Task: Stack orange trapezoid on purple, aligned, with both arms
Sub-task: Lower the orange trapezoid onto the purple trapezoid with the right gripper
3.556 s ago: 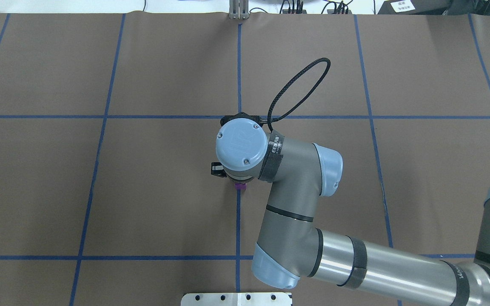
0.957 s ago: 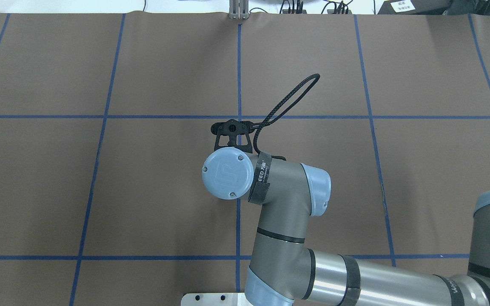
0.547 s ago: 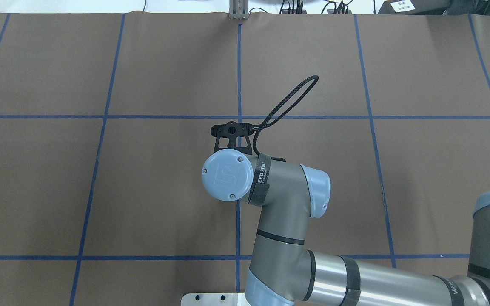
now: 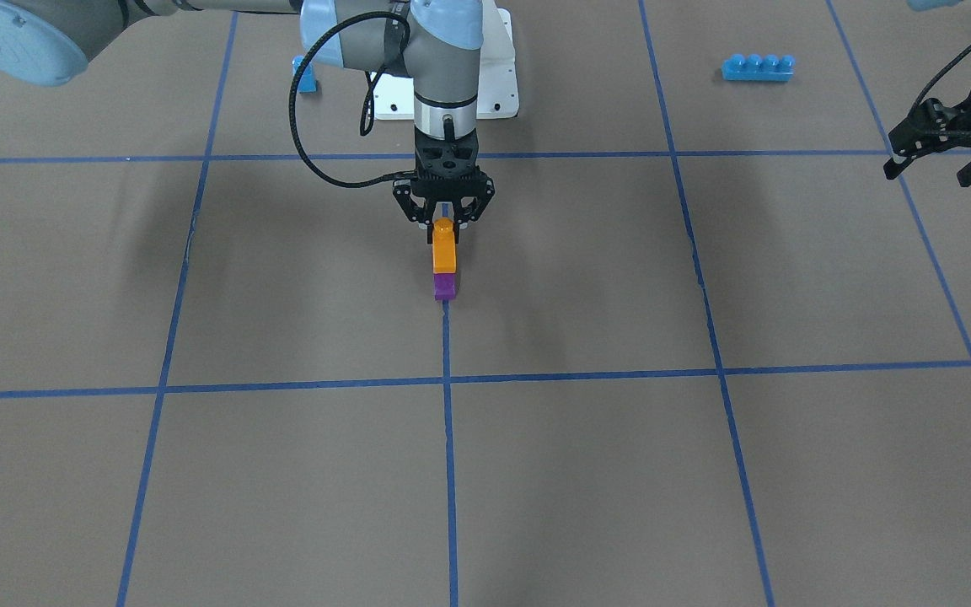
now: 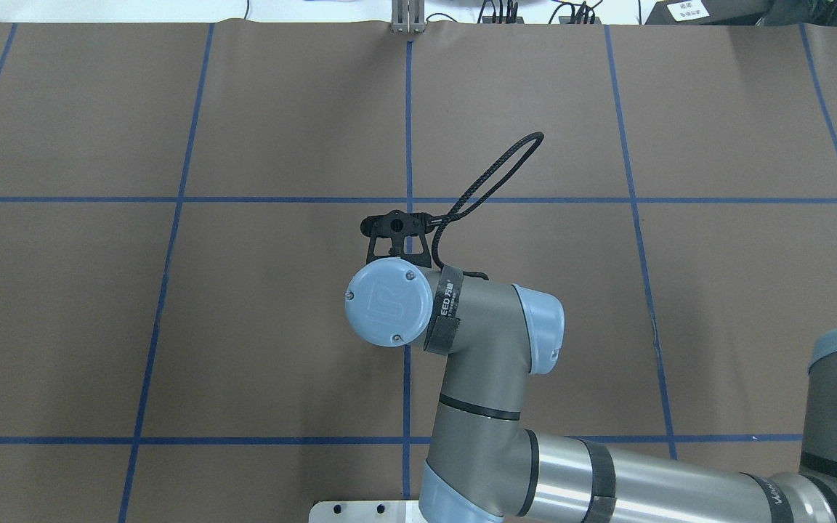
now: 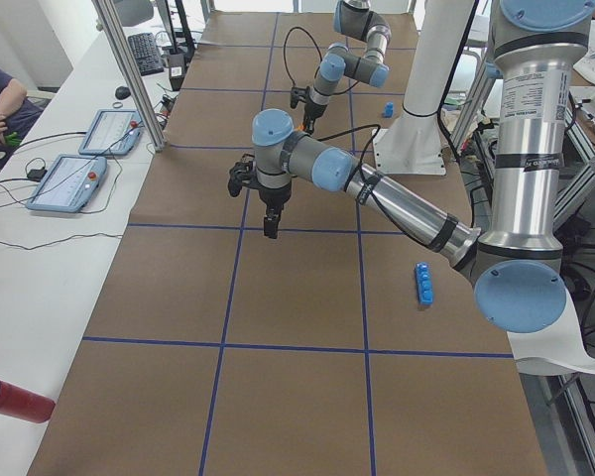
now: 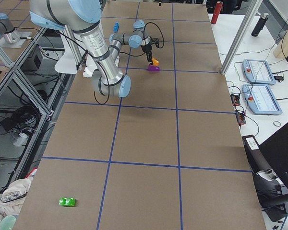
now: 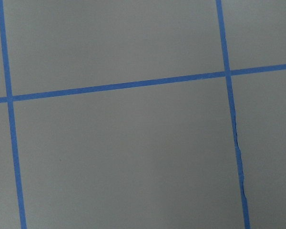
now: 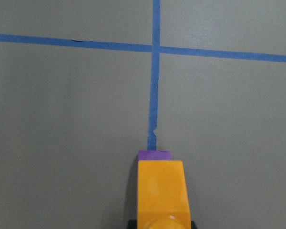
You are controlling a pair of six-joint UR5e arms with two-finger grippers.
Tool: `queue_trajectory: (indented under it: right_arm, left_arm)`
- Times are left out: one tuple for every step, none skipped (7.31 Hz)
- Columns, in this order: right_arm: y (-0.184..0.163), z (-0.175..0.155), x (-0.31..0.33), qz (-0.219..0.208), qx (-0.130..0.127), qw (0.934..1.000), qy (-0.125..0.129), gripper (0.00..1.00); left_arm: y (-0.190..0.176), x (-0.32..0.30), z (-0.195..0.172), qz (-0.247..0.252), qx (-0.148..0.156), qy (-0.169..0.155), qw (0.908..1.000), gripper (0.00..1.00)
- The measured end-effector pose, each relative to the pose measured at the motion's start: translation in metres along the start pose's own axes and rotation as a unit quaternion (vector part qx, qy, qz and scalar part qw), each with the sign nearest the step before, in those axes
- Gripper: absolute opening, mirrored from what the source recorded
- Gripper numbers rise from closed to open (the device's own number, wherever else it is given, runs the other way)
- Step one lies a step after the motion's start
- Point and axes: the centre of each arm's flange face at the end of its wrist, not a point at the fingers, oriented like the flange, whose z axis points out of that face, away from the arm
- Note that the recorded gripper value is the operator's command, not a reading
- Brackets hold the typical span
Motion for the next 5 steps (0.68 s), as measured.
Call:
queue_trajectory:
  right_arm:
    - [0.0009,0.0013,-0.0004,-0.001,0.0,1.0,0.0,0.0]
    - [0.002,0.0025,-0.0004,-0.001,0.0,1.0,0.001,0.0]
    - [0.0025,0.0035,-0.0002,-0.002,0.0,1.0,0.002,0.0]
    - [0.002,0.0036,0.0001,-0.001,0.001,1.0,0.002,0.0]
    - [-0.0002,0.0035,0.0015,0.0,0.002,1.0,0.003,0.0]
  left_arm:
    - [0.0,0.0002,0.0,0.0,0.0,0.0,1.0,1.0]
    - [0.0,0.0003,0.0001,0.0,0.0,0.0,1.0,1.0]
    - [0.0,0.0003,0.0002,0.0,0.0,0.0,1.0,1.0]
    - [0.0,0.0002,0.0001,0.0,0.0,0.0,1.0,1.0]
    - [0.0,0.0002,0.0,0.0,0.0,0.0,1.0,1.0]
